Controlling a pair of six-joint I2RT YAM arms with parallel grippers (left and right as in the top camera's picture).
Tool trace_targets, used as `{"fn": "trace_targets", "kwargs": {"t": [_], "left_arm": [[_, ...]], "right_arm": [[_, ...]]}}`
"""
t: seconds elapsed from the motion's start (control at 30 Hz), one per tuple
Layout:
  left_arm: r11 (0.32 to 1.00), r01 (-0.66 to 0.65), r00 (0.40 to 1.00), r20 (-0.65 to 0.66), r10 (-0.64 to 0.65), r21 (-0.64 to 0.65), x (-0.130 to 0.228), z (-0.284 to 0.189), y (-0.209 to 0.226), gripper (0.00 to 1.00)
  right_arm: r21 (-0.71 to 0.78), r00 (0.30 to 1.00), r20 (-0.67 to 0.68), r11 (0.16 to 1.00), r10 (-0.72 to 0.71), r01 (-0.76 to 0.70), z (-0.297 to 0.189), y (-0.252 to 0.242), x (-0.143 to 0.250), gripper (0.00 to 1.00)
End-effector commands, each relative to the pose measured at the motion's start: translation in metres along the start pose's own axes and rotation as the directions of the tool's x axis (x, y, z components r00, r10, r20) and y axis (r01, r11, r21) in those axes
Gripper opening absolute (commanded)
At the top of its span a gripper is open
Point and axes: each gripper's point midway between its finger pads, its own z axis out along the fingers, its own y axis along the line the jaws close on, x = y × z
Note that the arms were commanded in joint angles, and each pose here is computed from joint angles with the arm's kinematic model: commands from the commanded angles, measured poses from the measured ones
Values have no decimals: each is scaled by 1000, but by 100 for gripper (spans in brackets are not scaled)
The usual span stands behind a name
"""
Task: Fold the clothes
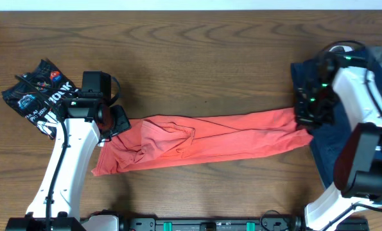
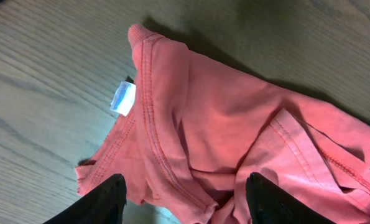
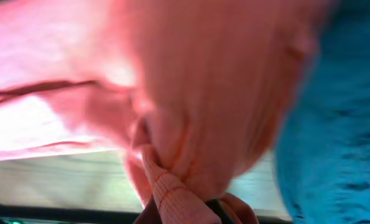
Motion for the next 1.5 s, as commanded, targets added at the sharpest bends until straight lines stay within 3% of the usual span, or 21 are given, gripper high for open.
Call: {"fn": "trace_targets", "kwargs": {"t": [0.0, 0.4, 0.8, 0.83, 0.97, 1.03, 1.07, 1.17, 1.47], "left_arm": [[1000, 15, 1000, 7, -15, 20, -1, -5, -2, 63], [1000, 13, 1000, -4, -13, 13, 2, -5, 0, 63], [1000, 13, 1000, -13, -13, 9, 4, -2, 1, 63], [1000, 13, 1000, -13, -13, 9, 4, -2, 1, 63], [1000, 13, 1000, -13, -13, 9, 4, -2, 1, 64], [1000, 13, 1000, -13, -13, 8, 4, -2, 1, 64], [1000, 13, 1000, -13, -13, 8, 4, -2, 1, 64], [1000, 13, 1000, -13, -13, 8, 4, -2, 1, 63], [1000, 12, 1000, -13, -12, 8, 4, -2, 1, 67]], "right_arm": [[-23, 998, 33, 999, -45, 46, -5, 46, 1, 1], [31, 980, 73, 983, -185, 183, 20, 154, 30, 1], [45, 958, 85, 961, -275, 272, 33, 198, 56, 1], [45, 956, 89, 960, -280, 277, 34, 200, 56, 4], [6, 934, 101, 939, -343, 344, 34, 212, 57, 36], [-84, 872, 106, 869, -479, 487, 34, 232, 64, 54], [-128, 828, 118, 819, -548, 560, 33, 243, 69, 58], [-118, 797, 149, 790, -585, 602, 33, 248, 65, 63], [171, 900, 207, 920, -383, 352, 28, 195, 27, 66]]}}
